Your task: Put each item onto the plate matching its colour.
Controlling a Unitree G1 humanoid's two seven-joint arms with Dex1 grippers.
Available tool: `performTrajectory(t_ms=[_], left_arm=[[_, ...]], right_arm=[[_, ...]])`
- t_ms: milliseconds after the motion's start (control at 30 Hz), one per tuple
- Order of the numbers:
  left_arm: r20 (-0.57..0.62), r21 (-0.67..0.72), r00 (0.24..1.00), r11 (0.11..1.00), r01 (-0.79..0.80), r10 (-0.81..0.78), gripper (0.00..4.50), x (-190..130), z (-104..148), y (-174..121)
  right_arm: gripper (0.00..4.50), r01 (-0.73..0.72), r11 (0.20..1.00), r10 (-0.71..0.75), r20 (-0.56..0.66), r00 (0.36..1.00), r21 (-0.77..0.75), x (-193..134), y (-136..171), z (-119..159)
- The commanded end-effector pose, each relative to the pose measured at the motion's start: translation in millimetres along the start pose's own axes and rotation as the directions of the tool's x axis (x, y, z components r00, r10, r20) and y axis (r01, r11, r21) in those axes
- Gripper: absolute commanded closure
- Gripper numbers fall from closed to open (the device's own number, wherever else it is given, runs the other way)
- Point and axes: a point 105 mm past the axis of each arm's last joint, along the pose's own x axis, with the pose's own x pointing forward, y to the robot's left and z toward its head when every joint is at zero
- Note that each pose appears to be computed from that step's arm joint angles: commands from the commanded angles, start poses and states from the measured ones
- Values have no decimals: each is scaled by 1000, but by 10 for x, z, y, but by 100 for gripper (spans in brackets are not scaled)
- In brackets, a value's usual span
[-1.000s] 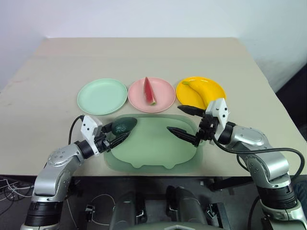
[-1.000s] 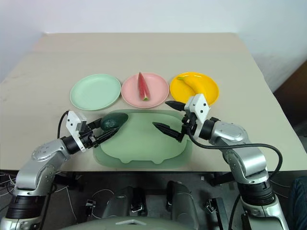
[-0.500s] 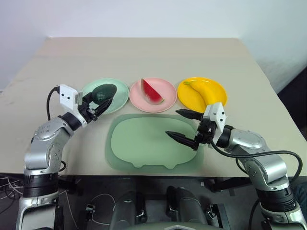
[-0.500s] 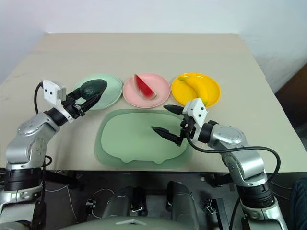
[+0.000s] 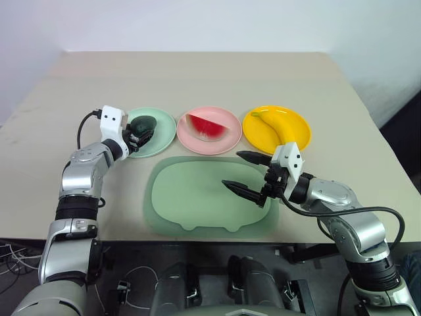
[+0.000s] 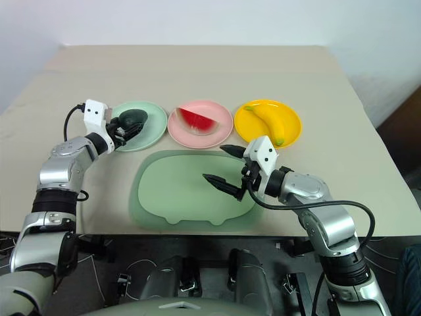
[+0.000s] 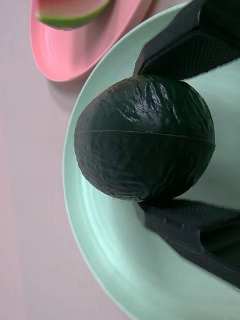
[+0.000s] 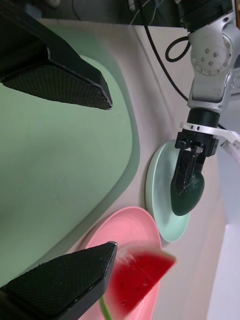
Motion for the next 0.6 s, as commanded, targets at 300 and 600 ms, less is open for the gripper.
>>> performTrajectory(t_ms=[300,600], left_arm=[[150,125,986,991,52,-71,3,-399,413,-13],[263,229,896,925,304,-359,3,-1045,444,-299]], right_arm=[[0,-1,999,4,50,999,-54,38,29,278],[0,56,998,-54,74,996,-30,28,-41,279]])
